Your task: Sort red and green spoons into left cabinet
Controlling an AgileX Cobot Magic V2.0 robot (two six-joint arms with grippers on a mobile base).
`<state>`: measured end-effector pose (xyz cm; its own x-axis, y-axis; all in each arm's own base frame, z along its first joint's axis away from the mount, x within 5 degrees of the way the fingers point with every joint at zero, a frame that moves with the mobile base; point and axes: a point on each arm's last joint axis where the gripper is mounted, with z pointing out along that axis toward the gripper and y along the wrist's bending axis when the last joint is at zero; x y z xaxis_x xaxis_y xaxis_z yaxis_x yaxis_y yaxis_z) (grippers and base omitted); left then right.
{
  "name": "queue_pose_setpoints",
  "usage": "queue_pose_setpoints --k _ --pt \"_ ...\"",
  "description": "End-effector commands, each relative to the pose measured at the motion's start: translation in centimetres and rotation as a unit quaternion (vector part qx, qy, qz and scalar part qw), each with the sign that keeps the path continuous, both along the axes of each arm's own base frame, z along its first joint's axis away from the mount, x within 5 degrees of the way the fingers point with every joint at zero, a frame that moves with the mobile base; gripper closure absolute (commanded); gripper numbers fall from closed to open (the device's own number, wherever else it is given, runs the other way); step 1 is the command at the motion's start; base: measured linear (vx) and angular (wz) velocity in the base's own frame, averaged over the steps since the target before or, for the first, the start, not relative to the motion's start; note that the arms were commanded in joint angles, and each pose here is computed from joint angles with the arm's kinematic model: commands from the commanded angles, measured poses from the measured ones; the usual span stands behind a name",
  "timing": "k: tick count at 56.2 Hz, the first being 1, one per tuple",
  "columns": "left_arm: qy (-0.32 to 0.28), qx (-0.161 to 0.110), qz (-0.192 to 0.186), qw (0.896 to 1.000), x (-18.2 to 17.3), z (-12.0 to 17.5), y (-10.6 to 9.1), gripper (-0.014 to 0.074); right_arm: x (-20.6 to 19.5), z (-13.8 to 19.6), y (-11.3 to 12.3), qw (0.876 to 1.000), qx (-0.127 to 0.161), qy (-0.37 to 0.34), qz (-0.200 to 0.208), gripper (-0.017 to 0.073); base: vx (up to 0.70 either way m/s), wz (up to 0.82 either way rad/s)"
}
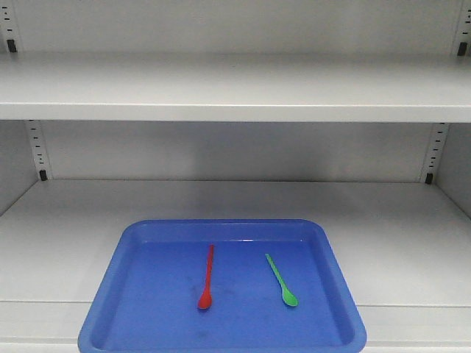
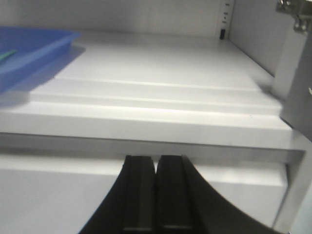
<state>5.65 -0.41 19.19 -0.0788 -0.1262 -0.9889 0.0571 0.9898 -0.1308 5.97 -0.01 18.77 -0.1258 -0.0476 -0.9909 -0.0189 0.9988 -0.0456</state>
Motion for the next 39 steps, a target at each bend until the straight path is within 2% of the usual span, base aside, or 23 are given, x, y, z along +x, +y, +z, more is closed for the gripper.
queue_pose_setpoints --k 1,11,39 --pt "-0.051 -0.007 0.003 0.999 -0.15 0.93 0.05 0.0601 -0.42 -0.27 -0.07 1.0 -0.006 -0.014 -0.002 0.0568 0.0 0.0" --pt "-0.051 -0.007 0.003 0.999 -0.14 0.93 0.05 0.0601 -0.36 -0.75 -0.14 1.0 -0.009 0.017 -0.005 0.0568 0.0 0.0" --pt "-0.05 -0.007 0.003 0.999 -0.14 0.92 0.05 0.0601 -0.36 -0.75 -0.14 1.0 -0.009 0.017 -0.005 0.0568 0.0 0.0"
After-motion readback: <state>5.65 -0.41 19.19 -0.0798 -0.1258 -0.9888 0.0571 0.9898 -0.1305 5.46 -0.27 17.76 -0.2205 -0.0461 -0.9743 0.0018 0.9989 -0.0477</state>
